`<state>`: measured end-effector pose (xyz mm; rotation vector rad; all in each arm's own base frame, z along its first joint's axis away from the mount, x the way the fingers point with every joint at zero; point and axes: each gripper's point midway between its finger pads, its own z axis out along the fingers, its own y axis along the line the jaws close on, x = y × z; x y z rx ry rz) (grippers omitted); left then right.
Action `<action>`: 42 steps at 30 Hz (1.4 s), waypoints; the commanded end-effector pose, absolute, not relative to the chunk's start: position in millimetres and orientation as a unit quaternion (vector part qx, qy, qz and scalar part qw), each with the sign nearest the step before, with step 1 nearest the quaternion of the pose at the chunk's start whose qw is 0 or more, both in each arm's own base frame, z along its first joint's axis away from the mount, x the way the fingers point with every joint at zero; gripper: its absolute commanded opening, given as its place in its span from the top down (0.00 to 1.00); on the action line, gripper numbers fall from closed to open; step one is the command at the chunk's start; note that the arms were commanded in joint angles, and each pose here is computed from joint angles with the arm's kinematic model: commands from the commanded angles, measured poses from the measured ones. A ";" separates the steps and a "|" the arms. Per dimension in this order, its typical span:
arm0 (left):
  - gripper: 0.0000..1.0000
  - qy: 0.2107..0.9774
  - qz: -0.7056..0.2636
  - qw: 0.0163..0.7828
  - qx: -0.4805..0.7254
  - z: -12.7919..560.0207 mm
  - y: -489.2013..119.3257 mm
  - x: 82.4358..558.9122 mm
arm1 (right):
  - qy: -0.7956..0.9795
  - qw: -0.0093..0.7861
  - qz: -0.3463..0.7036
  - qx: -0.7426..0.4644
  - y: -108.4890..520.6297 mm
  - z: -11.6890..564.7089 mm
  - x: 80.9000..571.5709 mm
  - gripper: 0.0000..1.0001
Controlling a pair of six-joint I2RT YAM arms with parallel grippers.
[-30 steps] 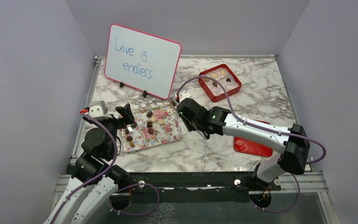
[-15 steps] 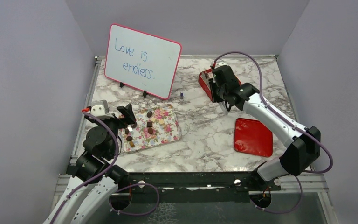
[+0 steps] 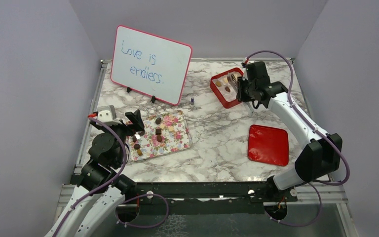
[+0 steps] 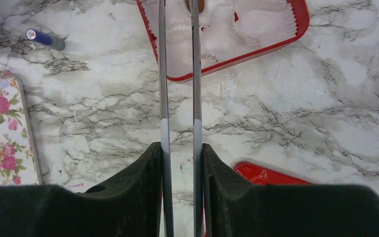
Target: Pack the chocolate
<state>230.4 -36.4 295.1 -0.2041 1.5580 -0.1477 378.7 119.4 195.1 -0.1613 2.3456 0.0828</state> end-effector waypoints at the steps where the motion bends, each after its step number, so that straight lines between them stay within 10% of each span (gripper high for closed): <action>1: 0.01 0.700 -0.071 0.705 -0.084 294.2 -40.3 232.2 | 0.914 0.392 0.072 -0.076 136.2 195.7 389.6 0.76; 42: 0.01 0.699 -0.070 0.707 -0.084 294.6 -39.6 232.1 | 0.942 0.322 0.061 -0.069 139.8 142.0 394.9 0.65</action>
